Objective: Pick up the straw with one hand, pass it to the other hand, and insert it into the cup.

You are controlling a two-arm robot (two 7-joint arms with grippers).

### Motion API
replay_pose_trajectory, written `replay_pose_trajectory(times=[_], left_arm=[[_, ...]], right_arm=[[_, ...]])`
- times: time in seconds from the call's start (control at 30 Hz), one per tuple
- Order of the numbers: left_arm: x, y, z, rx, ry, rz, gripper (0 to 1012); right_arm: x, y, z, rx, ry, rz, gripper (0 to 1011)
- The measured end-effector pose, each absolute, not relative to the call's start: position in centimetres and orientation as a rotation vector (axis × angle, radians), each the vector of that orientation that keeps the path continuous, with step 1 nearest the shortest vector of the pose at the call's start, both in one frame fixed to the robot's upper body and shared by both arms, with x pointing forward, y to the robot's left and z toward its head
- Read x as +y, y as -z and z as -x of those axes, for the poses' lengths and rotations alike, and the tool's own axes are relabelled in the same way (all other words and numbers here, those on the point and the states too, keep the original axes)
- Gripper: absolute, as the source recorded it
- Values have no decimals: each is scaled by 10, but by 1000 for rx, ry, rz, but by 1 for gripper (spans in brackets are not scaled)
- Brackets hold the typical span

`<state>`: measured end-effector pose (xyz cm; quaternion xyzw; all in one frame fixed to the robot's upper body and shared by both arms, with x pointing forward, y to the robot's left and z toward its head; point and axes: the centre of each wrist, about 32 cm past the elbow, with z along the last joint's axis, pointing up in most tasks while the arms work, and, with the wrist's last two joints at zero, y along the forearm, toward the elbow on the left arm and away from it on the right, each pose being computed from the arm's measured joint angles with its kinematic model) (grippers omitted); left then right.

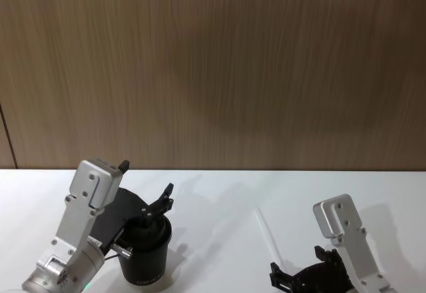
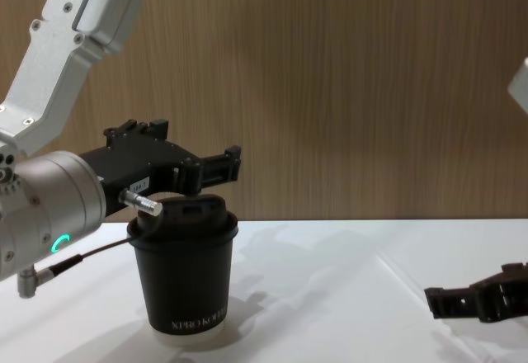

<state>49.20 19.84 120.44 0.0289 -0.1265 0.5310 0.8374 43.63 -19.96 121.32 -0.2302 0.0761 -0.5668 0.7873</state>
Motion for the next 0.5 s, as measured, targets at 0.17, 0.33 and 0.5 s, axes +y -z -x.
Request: replay_pose_trajectory(times=[0.17,0.33,0.5], left_arm=[[198,-1204,-492,-268,-1124,-61,1003],[198,-1204,-492,-267,-1124,-61,1003],[198,-1204,-492,-268,-1124,-61,1003]], right_arm=[[-200,-1210,-438,180,1222,507,1001],[-200,-1208,-439,192,1222,513,1001],[-200,-1206,-440,199,1221,515,1001]])
